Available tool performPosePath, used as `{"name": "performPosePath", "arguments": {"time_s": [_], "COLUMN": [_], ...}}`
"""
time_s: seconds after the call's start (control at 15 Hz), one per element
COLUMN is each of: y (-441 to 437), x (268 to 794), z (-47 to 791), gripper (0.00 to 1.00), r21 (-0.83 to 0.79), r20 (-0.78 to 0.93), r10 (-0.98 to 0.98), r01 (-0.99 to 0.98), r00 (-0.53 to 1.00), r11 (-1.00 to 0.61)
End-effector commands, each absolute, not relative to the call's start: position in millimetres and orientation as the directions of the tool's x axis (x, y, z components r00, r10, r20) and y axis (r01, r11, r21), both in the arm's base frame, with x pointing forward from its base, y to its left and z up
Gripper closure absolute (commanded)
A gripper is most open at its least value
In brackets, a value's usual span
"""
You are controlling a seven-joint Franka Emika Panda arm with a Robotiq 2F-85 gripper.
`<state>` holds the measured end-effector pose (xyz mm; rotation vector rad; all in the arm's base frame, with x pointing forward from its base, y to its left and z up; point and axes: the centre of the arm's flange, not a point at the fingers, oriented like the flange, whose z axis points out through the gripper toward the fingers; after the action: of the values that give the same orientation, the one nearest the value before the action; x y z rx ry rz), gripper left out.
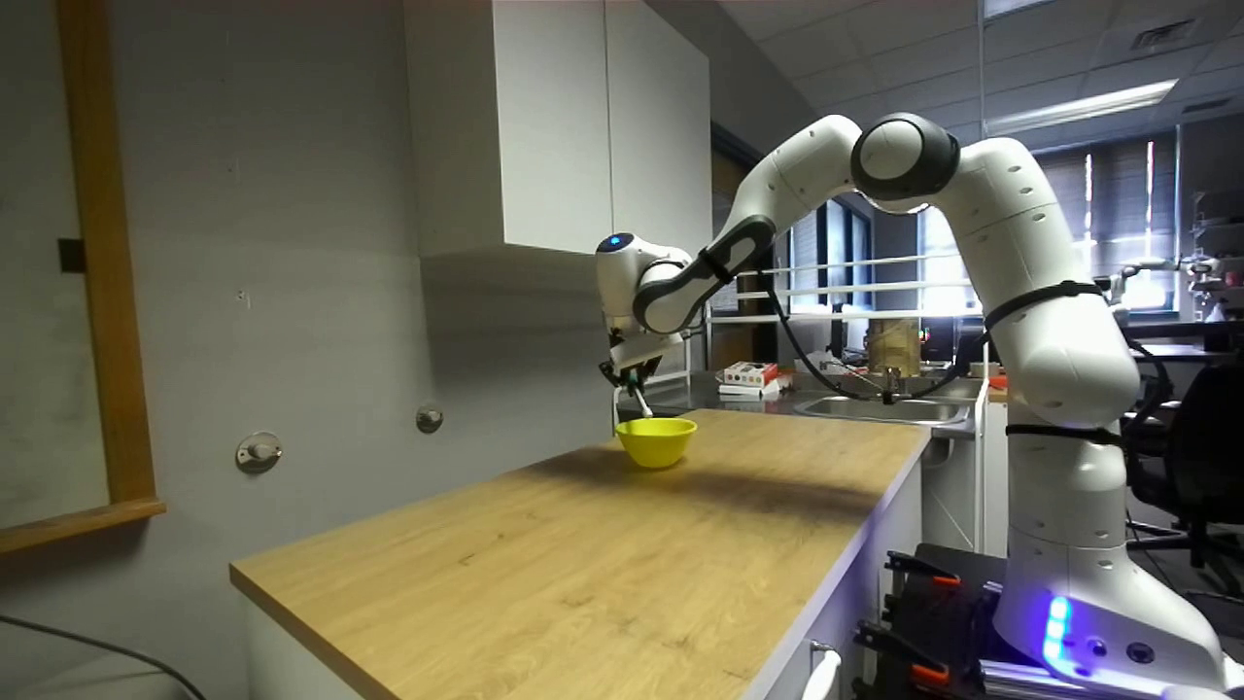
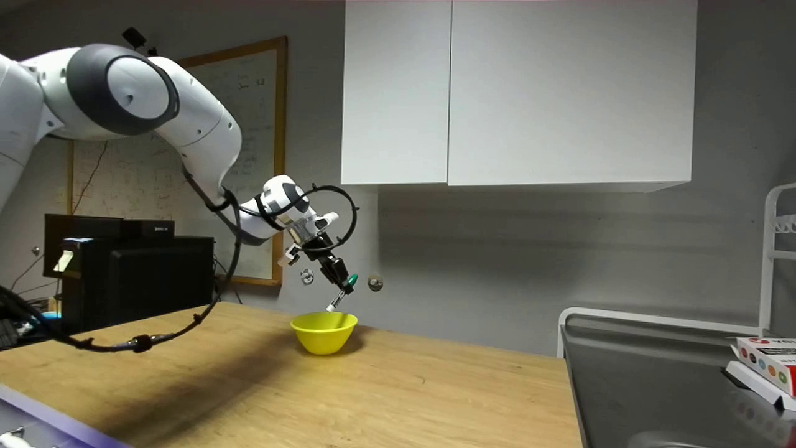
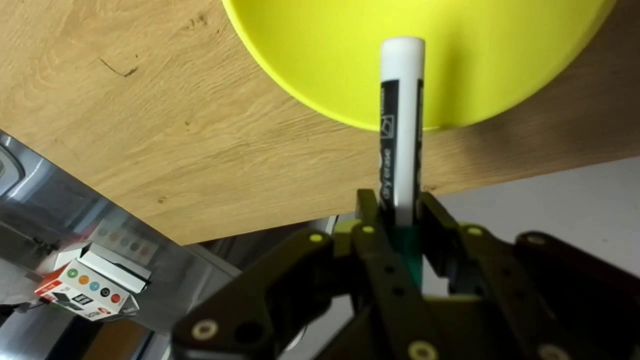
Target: Put the maker in the yellow bowl
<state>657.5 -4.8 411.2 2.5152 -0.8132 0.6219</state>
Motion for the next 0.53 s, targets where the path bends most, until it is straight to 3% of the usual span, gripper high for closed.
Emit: {"name": "performPosePath", "arguments": {"time_s": [0.0, 0.47], "y": [-7.0, -6.8], "x": [664.6, 657.2], "z": [389.0, 360.3], "gripper": [0.89, 0.89], "r21": [0.240, 0.251], "r20": [0.524, 0.509], "r10": [-0.465, -0.482], "r01": [-0.648, -0.659], "r00": [0.714, 0.713], "r11": [-0.723, -0.709]}}
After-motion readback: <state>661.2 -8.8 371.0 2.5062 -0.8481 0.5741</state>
